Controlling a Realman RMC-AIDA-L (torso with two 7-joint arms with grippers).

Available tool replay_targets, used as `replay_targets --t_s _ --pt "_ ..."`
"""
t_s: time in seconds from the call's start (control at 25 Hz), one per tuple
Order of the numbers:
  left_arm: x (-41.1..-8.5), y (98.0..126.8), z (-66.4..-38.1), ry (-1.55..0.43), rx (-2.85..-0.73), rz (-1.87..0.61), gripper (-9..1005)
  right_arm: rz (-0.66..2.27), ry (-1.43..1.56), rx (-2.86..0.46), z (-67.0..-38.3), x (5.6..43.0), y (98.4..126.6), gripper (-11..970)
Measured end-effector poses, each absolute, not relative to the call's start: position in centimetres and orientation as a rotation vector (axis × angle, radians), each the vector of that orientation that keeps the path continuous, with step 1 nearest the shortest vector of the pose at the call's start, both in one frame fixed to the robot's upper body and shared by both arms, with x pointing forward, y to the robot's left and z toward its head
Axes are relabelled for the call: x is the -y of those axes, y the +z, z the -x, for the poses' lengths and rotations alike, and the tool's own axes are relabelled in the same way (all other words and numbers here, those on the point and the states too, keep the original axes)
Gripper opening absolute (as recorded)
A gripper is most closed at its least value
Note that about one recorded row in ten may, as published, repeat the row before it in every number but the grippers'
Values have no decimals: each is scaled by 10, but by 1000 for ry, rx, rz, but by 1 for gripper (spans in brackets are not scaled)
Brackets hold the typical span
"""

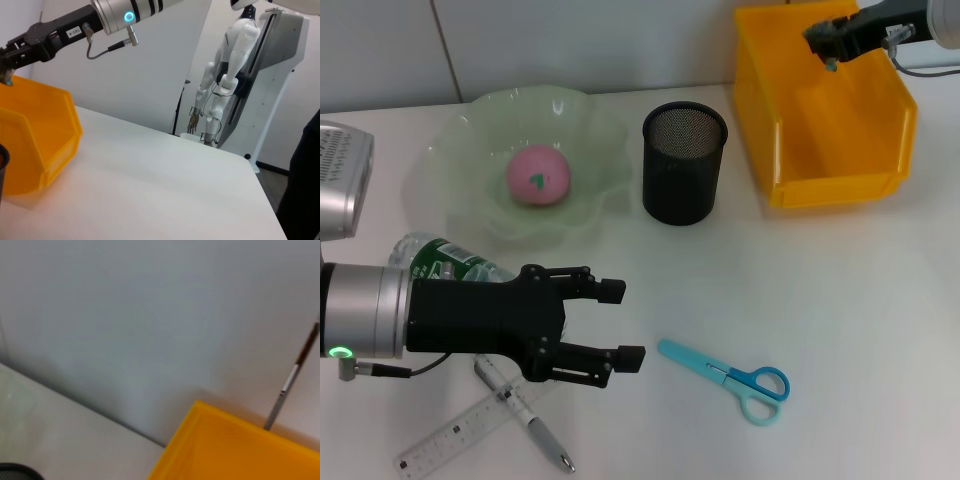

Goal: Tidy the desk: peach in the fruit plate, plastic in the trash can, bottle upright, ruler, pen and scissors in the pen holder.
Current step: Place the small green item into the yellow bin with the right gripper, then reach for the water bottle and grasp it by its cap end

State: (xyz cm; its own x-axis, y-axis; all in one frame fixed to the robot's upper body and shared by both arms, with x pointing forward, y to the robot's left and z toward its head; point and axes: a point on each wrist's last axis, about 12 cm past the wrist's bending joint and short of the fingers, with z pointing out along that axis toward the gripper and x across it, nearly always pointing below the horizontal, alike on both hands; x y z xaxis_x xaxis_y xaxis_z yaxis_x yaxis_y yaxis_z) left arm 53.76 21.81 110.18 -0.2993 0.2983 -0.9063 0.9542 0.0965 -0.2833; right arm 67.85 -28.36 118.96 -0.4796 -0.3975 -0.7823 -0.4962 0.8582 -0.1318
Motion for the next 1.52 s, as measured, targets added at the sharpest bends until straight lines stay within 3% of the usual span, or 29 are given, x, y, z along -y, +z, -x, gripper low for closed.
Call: replay_targets --t_s 0.32,0.56,0.64,1.16,1.52 --pt "-218 1102 -538 -1222 -1694 -1243 863 624 141 -2134 -678 284 1187 341" --pt "-218 1102 -538 -1222 -1693 -1245 863 607 148 -2131 -677 285 1185 589" --pt "-218 1102 -538 -1222 -1693 -1246 863 575 172 -2112 -676 287 1186 790" --pt "-218 1102 -538 -1222 -1695 -1243 863 342 486 -1906 -647 314 1197 789" --pt "-221 1101 -536 -1223 -1699 -1236 863 459 834 -1763 -596 333 1208 789"
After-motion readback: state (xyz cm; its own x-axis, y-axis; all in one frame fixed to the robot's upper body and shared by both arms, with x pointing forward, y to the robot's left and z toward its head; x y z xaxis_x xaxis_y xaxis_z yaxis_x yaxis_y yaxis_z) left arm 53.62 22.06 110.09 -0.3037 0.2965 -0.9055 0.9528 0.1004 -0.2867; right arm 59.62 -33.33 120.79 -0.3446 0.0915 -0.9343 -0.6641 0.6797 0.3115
